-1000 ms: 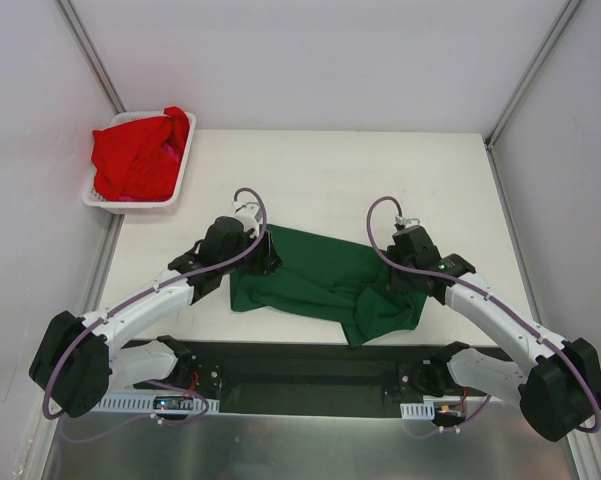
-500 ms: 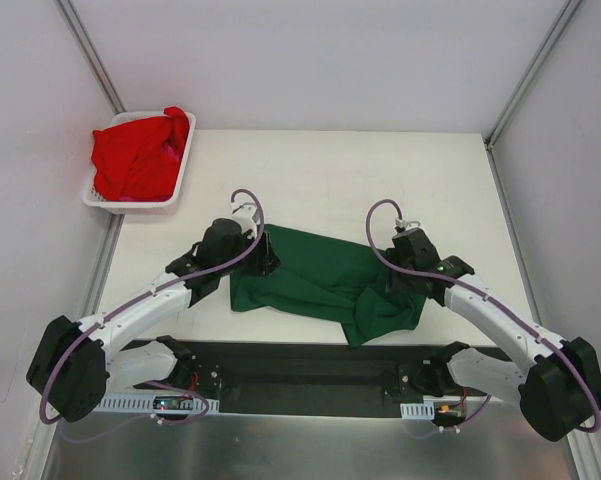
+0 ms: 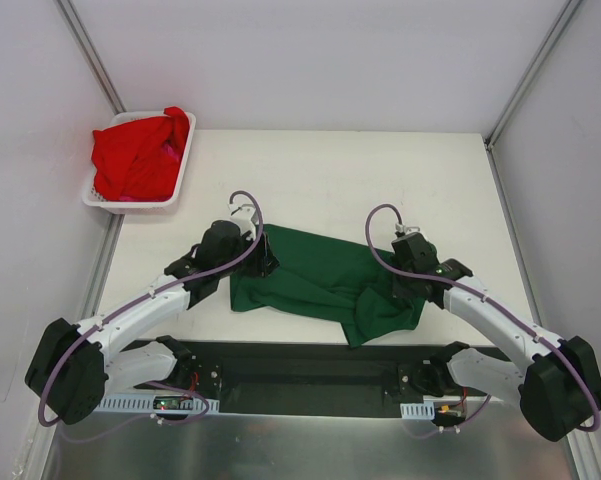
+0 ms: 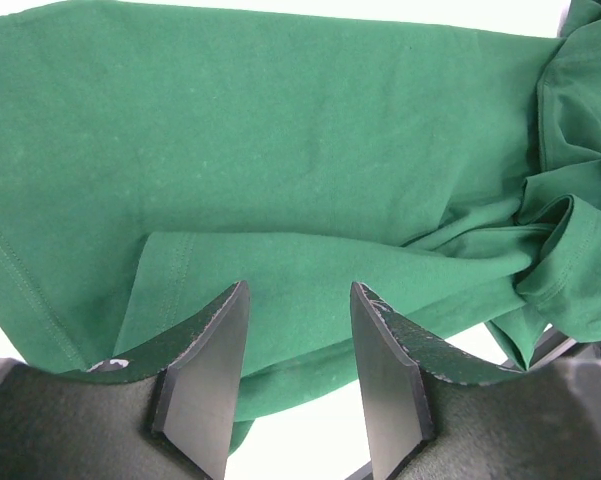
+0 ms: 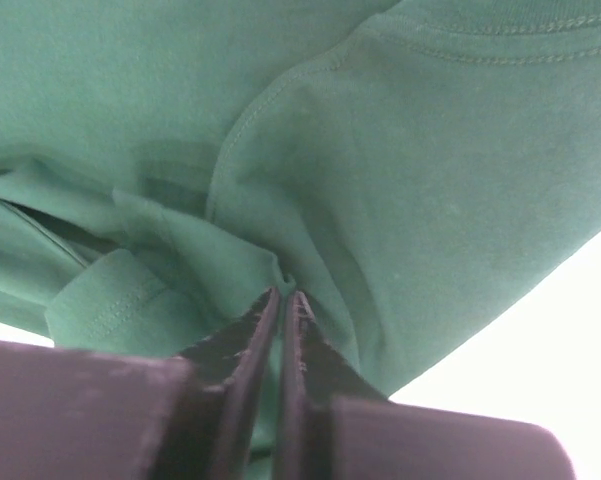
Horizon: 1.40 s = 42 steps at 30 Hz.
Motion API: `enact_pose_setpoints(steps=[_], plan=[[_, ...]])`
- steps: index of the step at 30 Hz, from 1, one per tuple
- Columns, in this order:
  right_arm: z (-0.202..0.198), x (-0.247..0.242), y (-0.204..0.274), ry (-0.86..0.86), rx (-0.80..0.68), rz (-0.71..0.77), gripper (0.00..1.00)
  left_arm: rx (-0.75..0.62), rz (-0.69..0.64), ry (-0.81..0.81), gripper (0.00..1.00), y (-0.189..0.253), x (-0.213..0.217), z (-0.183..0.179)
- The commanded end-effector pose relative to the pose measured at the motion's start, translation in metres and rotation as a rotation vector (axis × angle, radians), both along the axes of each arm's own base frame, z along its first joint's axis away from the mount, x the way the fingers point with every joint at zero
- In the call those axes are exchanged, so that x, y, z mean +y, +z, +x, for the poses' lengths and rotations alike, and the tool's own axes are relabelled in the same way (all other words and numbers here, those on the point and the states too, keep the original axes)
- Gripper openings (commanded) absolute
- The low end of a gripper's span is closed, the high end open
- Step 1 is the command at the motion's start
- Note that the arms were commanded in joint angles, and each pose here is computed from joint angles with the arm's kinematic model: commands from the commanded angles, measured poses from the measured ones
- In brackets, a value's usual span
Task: Fold and stack the t-shirts
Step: Flatten the tshirt out
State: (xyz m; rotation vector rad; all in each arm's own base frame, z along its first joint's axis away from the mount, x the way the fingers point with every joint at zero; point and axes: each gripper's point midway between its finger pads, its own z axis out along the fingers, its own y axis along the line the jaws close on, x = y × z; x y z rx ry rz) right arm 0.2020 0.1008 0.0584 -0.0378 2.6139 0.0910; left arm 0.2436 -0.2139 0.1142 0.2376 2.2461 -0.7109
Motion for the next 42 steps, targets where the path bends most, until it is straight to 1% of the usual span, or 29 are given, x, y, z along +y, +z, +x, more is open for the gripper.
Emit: enact_pose_setpoints(steps=[1, 2, 7, 11, 13, 14, 17, 22, 27, 31, 35, 40, 41, 42], plan=[[0.002, 0.004, 0.005, 0.001, -0.02, 0.024, 0.04, -0.054, -0.007, 0.002, 0.45, 0.009, 0.0, 0.003], [0.002, 0.003, 0.008, -0.002, -0.029, 0.024, 0.01, -0.054, -0.005, 0.004, 0.44, 0.008, 0.001, 0.002], [0.006, -0.004, 0.029, -0.025, -0.098, 0.019, 0.01, -0.055, -0.005, 0.012, 0.44, 0.007, 0.003, 0.001], [0.009, -0.013, 0.069, -0.043, -0.19, 0.019, 0.01, -0.049, -0.005, 0.011, 0.44, 0.005, 0.003, 0.0], [0.009, -0.015, 0.081, -0.048, -0.217, 0.02, 0.01, -0.045, -0.005, 0.01, 0.44, 0.004, 0.002, 0.0], [0.007, -0.018, 0.091, -0.052, -0.235, 0.025, 0.01, -0.046, -0.007, 0.011, 0.44, 0.005, 0.002, 0.001], [0.002, -0.022, 0.103, -0.057, -0.246, 0.028, 0.01, -0.041, -0.008, 0.008, 0.43, 0.004, 0.001, 0.0], [-0.005, -0.033, 0.128, -0.096, -0.307, 0.043, 0.01, -0.043, -0.006, 0.008, 0.43, 0.004, 0.002, 0.001], [-0.019, -0.051, 0.144, -0.131, -0.339, 0.022, 0.01, -0.033, -0.004, 0.001, 0.43, 0.001, 0.001, -0.001], [-0.039, -0.051, 0.136, -0.126, -0.267, 0.045, 0.01, -0.03, -0.004, -0.001, 0.42, 0.0, 0.001, -0.002], [-0.066, -0.038, 0.109, -0.089, -0.136, 0.124, 0.01, -0.032, -0.001, 0.0, 0.42, 0.0, 0.002, -0.002], [-0.089, -0.031, 0.093, -0.059, -0.016, 0.153, 0.01, -0.025, 0.0, -0.003, 0.42, -0.001, 0.0, -0.001], [-0.091, -0.03, 0.092, -0.053, 0.004, 0.151, 0.03, -0.023, 0.0, -0.004, 0.42, -0.001, 0.0, -0.001], [-0.093, -0.029, 0.091, -0.047, 0.02, 0.151, 0.2, -0.021, 0.0, -0.005, 0.42, -0.001, -0.001, 0.0]])
